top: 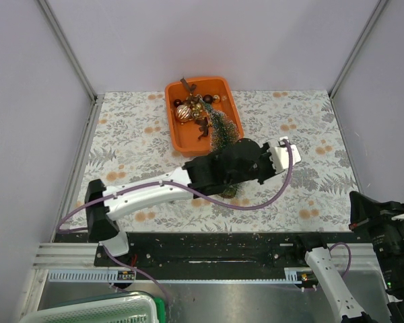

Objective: Decorate the small christmas tree

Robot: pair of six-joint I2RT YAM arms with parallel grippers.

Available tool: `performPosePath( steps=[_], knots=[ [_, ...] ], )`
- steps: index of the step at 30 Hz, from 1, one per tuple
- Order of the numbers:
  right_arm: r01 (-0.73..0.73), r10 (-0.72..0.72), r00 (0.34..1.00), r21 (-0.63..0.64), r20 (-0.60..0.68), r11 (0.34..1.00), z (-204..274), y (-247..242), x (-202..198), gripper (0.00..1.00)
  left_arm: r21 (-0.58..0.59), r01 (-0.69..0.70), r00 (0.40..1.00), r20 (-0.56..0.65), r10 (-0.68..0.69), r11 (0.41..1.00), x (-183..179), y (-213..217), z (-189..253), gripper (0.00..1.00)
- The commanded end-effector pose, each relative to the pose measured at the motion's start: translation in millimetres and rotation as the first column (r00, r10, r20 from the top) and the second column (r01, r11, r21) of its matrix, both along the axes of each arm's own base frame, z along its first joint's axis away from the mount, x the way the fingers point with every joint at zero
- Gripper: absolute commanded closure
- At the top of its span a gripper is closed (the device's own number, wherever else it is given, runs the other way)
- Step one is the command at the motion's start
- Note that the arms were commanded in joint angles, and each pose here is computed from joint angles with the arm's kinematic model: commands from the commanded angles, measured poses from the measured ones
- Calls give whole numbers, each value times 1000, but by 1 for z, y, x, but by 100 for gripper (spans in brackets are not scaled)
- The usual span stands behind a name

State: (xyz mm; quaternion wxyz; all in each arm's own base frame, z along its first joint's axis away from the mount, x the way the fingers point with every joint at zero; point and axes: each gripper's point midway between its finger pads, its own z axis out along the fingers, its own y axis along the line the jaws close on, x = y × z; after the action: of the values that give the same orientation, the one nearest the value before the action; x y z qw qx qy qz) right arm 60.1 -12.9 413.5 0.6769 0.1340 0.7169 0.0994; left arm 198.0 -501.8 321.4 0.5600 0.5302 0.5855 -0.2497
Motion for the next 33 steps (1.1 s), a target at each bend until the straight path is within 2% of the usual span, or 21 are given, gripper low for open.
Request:
performPosePath(
  steps=[1,9,15,20,24,33],
  knots=[
    [-117,116,991,1,61,993,20,24,24,100,-44,38,990,-136,-43,998,-39,28,21,100],
    [-291,296,951,-60,92,955,37,60,59,100,-6,34,976,-217,-34,999,-63,61,-6,100],
    [-367,400,890,-180,218,913,70,80,82,100,12,70,969,-240,-65,997,-75,80,-3,100],
    [-449,524,802,-289,286,845,101,108,115,100,49,65,976,-211,-53,997,-77,107,-10,100],
    [-497,614,713,-373,340,784,124,129,138,100,67,6,978,-207,8,998,-68,129,-24,100],
    [-640,772,529,-432,351,635,140,176,193,100,-9,-233,957,-178,228,972,-14,179,-27,100]
  ],
)
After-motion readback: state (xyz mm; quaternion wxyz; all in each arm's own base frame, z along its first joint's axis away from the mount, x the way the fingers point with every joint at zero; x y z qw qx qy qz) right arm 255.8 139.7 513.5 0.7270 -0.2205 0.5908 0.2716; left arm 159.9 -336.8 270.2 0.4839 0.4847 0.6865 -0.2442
